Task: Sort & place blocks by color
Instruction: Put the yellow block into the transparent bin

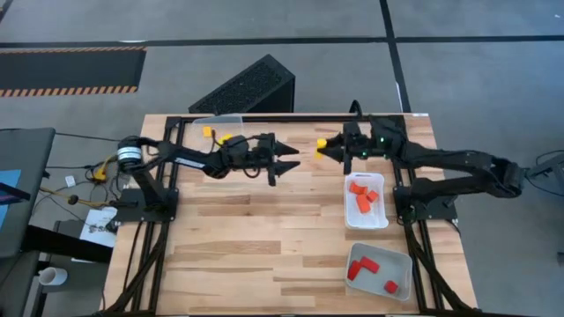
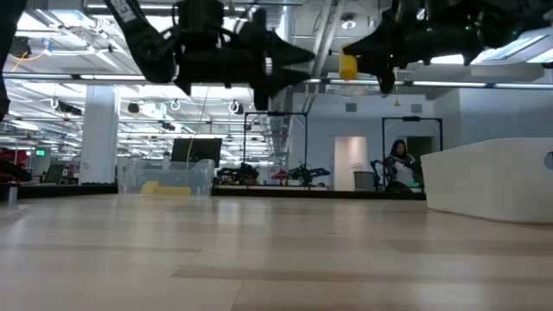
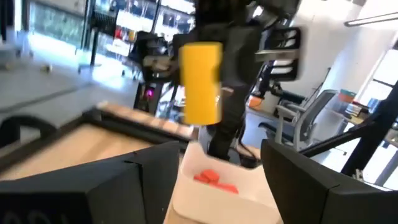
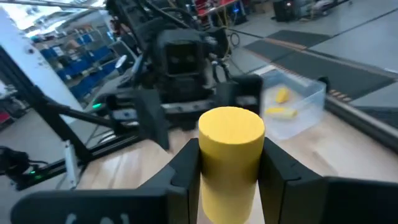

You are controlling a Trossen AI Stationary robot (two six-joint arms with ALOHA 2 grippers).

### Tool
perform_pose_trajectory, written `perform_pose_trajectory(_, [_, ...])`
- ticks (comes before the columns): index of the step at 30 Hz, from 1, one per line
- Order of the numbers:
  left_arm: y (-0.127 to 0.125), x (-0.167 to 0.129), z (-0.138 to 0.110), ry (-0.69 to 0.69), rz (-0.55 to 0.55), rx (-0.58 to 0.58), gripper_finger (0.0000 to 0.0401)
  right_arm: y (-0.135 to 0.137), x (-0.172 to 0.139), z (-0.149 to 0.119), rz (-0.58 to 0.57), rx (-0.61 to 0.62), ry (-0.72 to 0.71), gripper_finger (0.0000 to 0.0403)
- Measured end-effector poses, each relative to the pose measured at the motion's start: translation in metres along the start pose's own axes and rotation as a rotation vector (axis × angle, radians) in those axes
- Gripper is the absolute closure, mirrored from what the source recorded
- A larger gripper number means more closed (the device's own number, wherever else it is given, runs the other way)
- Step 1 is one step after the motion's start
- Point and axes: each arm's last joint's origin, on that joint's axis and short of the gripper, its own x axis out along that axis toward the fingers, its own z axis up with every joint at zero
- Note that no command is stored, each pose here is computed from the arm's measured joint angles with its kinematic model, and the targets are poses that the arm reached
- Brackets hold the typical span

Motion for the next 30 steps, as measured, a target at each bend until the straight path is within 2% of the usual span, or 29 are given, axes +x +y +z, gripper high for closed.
perform_pose_trajectory(3, [0.002,0.015,-0.013,0.029,-0.018,-0.035,0.0164,0.004,0.004,-0.013,0.008,0.011,0.006,0.0290])
perform_pose_trajectory(8, [-0.003,0.036,-0.018,0.046,-0.045,-0.046,0.0115,0.010,0.013,-0.027,-0.001,0.017,0.048,0.0290])
perform_pose_trajectory(14, [-0.002,0.047,-0.019,0.130,0.104,-0.022,0.0071,0.016,0.022,-0.032,0.038,0.008,0.043,0.0283])
perform_pose_trajectory(18, [-0.002,0.050,-0.016,0.135,0.111,-0.008,0.0064,0.017,0.026,-0.034,0.052,0.006,0.037,0.0284])
perform_pose_trajectory(21, [-0.002,0.050,-0.017,0.141,0.111,-0.003,0.0075,0.016,0.027,-0.035,0.049,0.015,0.046,0.0284])
perform_pose_trajectory(24, [-0.003,0.050,-0.017,0.142,0.089,-0.007,0.0108,0.017,0.027,-0.034,0.053,0.013,0.034,0.0282])
perform_pose_trajectory(30, [-0.004,0.050,-0.017,0.147,0.078,-0.009,0.0227,0.016,0.027,-0.033,0.048,0.010,0.028,0.0281])
